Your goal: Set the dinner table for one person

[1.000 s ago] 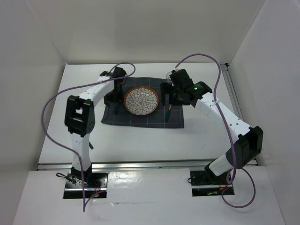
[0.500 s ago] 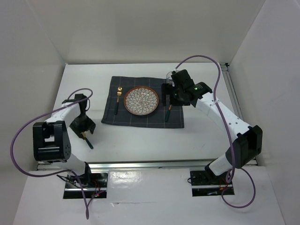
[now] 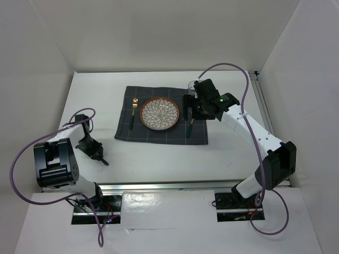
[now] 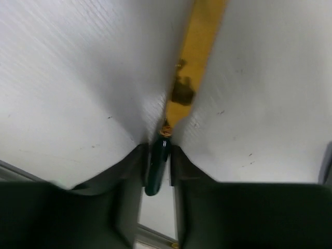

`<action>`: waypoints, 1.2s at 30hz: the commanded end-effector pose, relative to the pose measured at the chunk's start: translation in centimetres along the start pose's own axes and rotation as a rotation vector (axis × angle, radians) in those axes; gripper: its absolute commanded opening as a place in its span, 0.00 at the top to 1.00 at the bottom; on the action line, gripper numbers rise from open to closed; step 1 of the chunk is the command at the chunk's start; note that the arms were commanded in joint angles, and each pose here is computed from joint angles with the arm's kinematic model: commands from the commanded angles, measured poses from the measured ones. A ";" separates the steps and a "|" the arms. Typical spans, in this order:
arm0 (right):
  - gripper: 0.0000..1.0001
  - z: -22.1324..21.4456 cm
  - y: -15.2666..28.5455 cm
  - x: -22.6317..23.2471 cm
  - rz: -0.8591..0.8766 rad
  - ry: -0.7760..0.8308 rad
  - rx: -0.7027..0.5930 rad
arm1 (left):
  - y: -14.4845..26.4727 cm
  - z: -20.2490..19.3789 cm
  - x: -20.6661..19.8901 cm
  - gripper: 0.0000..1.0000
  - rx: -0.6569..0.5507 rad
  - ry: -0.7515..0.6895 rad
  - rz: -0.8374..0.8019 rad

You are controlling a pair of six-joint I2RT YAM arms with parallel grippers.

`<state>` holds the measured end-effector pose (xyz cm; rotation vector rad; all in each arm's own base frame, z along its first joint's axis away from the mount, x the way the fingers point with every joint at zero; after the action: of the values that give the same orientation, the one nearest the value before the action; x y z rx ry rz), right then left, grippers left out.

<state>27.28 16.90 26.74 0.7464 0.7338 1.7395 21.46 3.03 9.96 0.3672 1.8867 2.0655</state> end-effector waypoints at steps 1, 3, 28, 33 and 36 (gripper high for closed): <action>0.01 1.1 0.5 -0.1 0.004 0.006 -0.050 | -0.7 0.3 -0.1 0.67 -0.002 0.001 -0.011; 0.01 1.3 0.6 -0.1 -0.005 0.005 -0.062 | 0.8 0.8 -0.5 0.86 -0.034 0.003 -0.026; 0.01 -1.5 6.4 -15.2 -0.189 -0.428 -0.170 | 14.1 -26.0 -25.8 1.00 0.031 -1.121 -0.625; 0.01 -2.4 8.1 -15.6 -0.224 -0.443 -0.188 | 9.4 -28.7 -28.7 1.00 0.072 -1.129 -0.567; 0.01 -2.6 8.1 -15.6 -0.224 -0.445 -0.179 | 7.8 -29.1 -29.7 1.00 0.068 -1.129 -0.549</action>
<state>25.04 -0.47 29.62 0.8389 0.3122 1.3416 35.75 -36.04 15.17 0.7538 1.1251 1.0160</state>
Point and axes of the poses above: each gripper's point midway between its finger pads, its own y axis back along the fingers, its own x axis along the line the jaws close on, z = x × y, the point moved 9 cm from there along y, back along the fingers, and after that the axes turned 8 degrees about y, right-handed, at the moved point
